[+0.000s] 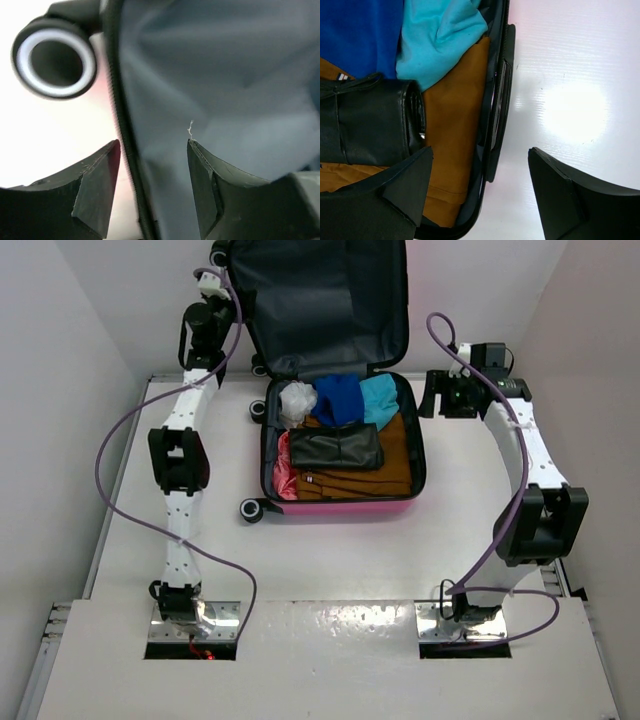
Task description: Pack the luggage
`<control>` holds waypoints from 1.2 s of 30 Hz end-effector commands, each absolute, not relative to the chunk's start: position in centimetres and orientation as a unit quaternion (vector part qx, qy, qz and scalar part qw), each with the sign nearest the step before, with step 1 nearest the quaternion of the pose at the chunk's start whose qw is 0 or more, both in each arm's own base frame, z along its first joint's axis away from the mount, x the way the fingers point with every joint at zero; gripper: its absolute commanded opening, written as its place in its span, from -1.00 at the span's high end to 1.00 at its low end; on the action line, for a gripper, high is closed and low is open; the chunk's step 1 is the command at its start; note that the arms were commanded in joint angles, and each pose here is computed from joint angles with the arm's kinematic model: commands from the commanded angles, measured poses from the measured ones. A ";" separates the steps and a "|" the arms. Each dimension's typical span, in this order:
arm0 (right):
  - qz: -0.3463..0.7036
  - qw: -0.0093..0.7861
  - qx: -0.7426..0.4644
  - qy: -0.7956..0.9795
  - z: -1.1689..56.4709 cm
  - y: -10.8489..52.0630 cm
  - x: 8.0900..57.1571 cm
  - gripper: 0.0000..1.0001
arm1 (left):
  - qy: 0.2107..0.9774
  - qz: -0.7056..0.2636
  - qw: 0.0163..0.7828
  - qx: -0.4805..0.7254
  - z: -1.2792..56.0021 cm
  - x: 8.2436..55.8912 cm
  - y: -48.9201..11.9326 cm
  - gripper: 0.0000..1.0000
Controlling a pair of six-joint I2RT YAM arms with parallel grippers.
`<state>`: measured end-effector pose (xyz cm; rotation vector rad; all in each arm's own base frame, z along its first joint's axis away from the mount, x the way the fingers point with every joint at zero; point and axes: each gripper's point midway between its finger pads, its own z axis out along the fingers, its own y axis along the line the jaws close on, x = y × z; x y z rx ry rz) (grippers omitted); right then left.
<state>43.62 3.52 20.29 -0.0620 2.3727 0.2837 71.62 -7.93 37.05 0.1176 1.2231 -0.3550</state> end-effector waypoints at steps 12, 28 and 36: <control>0.087 0.386 -0.040 0.918 21.5 3.0 44.7 -0.40 | 0.527 -0.132 0.837 0.059 39.9 70.4 -6.9 0.83; 0.164 0.379 0.066 0.908 20.6 -1.1 43.0 -0.32 | 0.508 -0.226 0.798 0.231 45.7 51.8 -12.1 0.73; 0.191 0.362 0.113 0.905 18.0 -3.8 41.0 -0.32 | 0.474 -0.143 0.762 0.418 44.5 36.4 -15.0 -0.35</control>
